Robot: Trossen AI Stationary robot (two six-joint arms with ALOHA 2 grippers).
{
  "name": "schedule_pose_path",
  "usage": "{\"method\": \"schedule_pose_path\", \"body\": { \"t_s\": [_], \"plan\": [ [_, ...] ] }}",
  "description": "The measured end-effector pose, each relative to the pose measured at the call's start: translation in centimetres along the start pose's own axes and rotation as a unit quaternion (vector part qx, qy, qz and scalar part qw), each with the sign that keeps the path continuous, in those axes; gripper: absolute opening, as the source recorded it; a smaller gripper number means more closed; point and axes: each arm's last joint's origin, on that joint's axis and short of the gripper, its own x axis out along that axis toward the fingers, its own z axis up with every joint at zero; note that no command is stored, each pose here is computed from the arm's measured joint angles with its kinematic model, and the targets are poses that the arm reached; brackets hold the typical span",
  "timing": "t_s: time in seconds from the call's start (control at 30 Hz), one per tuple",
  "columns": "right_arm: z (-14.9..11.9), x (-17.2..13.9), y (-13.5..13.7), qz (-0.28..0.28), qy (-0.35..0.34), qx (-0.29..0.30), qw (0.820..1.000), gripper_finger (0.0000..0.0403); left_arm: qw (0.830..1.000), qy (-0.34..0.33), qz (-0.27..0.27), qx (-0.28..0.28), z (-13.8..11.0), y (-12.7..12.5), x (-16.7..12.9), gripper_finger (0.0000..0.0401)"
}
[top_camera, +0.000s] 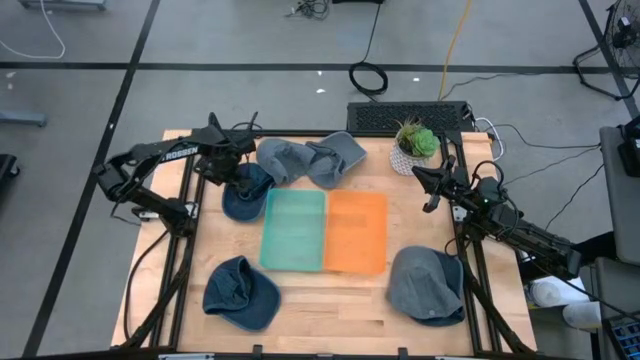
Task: Pick & Place hat
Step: Put the top blue cap into the orange bin
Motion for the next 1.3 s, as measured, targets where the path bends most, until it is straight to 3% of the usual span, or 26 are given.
{"method": "schedule_pose_path", "body": {
  "t_s": [0.27,0.47,1.03,1.3],
  "plan": [
    [0.0,0.0,0.0,0.000,0.000,0.000,1.000,0.0016,0.998,0.006,-0.068,-0.013,0.9,-0.8,1.9,0.0253],
    [0.0,0.0,0.0,0.000,0.000,0.000,1.000,0.0016,0.998,-0.002,-0.057,-0.026,1.1,-0.8,2.0,0.0239],
    [0.0,0.0,0.0,0.000,0.000,0.000,1.000,0.0016,1.000,0.001,-0.021,-0.020,0.8,-0.5,2.0,0.0023],
    [0.0,0.0,0.0,0.000,0.000,0.000,1.000,0.0016,1.000,0.010,-0.009,-0.028,0.4,-0.3,1.7,0.0014]
  ]
}}
